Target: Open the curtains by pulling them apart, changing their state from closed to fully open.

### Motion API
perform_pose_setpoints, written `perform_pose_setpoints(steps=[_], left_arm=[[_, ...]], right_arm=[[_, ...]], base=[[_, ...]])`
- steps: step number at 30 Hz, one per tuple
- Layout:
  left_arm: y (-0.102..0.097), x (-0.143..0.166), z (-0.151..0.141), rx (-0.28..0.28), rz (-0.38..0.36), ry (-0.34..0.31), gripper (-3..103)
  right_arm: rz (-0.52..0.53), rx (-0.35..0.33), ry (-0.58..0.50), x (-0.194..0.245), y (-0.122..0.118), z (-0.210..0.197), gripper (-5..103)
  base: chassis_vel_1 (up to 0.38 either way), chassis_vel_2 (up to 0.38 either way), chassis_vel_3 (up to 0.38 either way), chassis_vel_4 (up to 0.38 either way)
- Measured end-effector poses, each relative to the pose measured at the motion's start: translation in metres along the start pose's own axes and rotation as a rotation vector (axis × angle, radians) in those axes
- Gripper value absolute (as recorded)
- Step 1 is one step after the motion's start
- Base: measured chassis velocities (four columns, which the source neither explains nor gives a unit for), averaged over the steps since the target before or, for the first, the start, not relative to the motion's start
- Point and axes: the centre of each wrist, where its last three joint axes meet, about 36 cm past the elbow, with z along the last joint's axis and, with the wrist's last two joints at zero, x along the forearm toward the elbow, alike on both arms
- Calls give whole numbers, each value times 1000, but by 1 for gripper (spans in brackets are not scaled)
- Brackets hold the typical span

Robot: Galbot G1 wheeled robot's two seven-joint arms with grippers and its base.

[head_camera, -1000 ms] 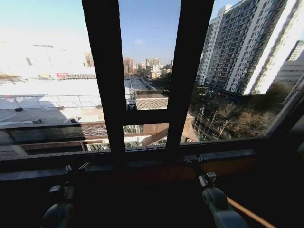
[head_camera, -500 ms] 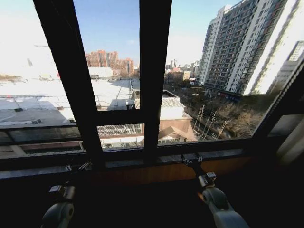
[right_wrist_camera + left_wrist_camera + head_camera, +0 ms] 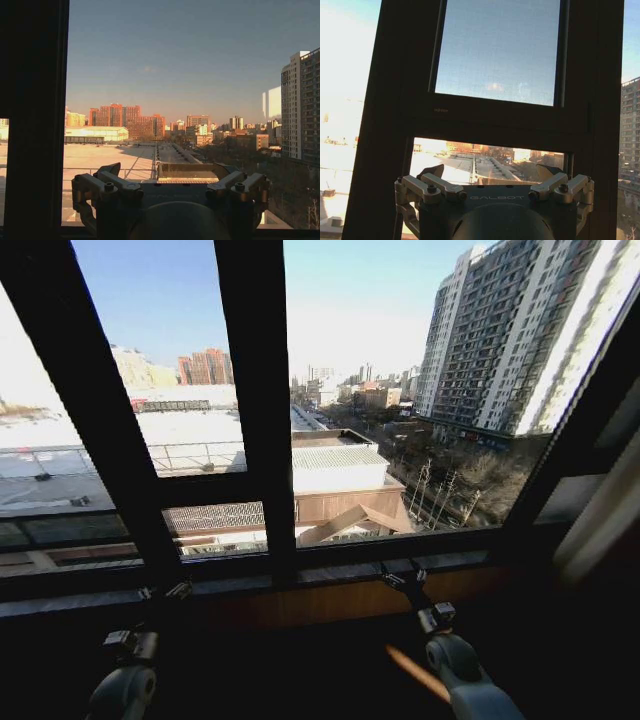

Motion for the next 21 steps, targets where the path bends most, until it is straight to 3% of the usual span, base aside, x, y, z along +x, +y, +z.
perform_pose_setpoints(steps=[11,21], left_arm=[[0,0,0,0,-1,0,100],[0,0,0,0,-1,0,100]], right_arm=[[0,0,0,0,0,0,100],[0,0,0,0,0,0,100]], base=[[57,-24,-63,10],[181,-189,-185,214]])
